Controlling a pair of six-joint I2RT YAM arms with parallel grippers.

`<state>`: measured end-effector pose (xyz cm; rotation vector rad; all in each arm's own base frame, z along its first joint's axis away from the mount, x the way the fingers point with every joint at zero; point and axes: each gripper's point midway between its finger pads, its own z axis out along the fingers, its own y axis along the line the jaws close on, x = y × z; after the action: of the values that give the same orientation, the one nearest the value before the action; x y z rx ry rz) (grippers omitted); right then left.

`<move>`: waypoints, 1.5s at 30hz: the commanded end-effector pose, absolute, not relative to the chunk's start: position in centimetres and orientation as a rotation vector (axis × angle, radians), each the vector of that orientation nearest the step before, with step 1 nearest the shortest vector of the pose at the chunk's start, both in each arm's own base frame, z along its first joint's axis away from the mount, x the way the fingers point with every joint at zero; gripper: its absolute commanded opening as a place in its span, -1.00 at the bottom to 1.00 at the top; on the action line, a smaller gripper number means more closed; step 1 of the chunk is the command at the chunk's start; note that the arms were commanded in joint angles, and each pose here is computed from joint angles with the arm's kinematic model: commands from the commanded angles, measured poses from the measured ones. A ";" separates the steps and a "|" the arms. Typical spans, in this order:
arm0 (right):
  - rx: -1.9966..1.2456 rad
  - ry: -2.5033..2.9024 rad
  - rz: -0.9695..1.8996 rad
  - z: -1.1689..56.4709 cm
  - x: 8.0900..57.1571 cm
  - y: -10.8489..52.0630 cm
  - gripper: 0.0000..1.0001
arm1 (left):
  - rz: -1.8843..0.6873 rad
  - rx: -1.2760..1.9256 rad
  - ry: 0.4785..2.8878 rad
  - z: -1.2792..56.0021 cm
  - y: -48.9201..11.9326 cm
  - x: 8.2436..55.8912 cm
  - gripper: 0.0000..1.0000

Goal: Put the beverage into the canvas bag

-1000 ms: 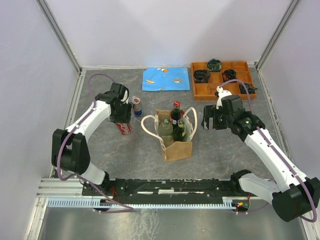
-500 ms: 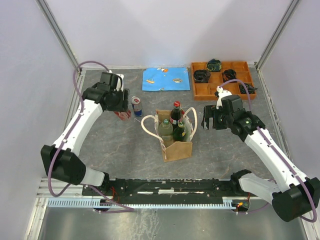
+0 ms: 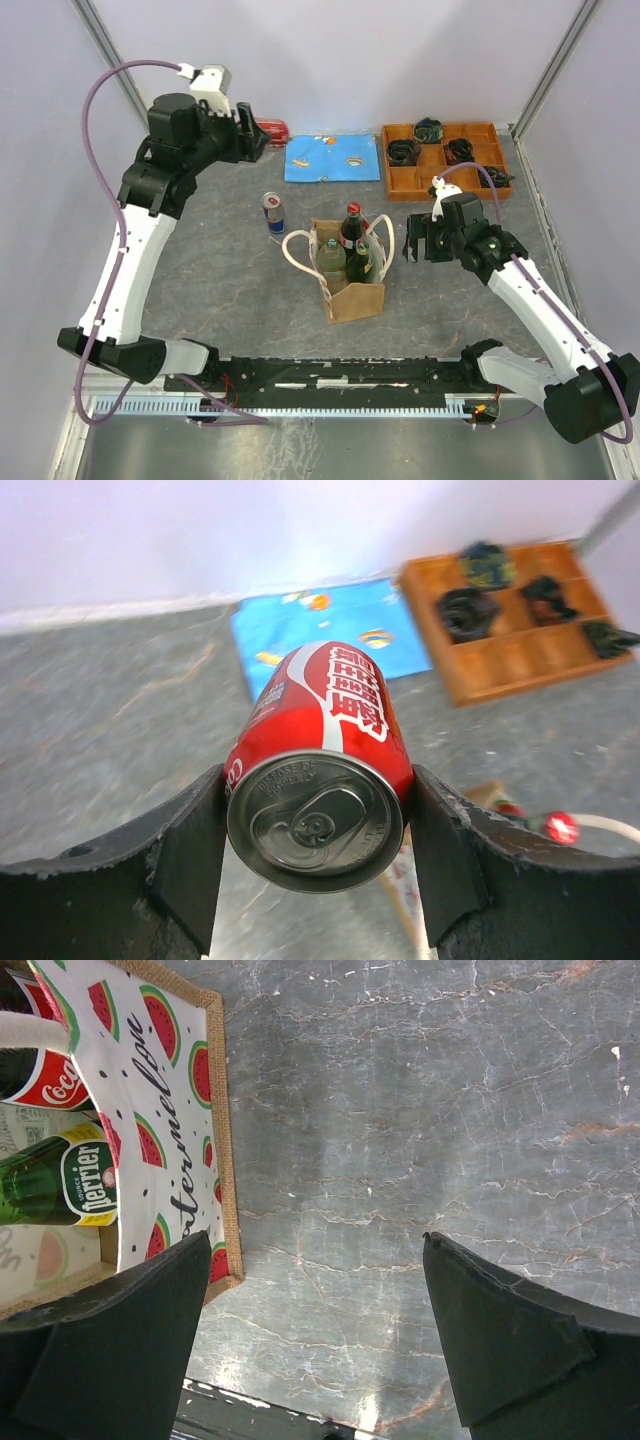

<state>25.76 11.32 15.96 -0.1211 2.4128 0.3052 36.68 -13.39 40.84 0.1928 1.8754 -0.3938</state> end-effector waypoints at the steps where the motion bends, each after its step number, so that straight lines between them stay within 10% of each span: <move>1: -0.110 2.353 0.334 17.3 26.4 11.7 0.89 | -0.742 0.429 1.712 45.1 -21.7 33.4 -0.95; 17: -0.075 2.341 0.278 17.6 25.1 10.3 0.90 | -0.833 1.145 1.685 35.2 -31.0 20.9 -0.95; 45: -0.116 2.347 0.252 17.3 24.3 9.6 0.91 | -0.440 1.482 1.826 22.5 -30.1 22.3 -0.95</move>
<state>24.06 9.95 16.41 -0.1097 2.3887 0.2669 20.83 -28.90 21.31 1.4604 1.9452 -0.4828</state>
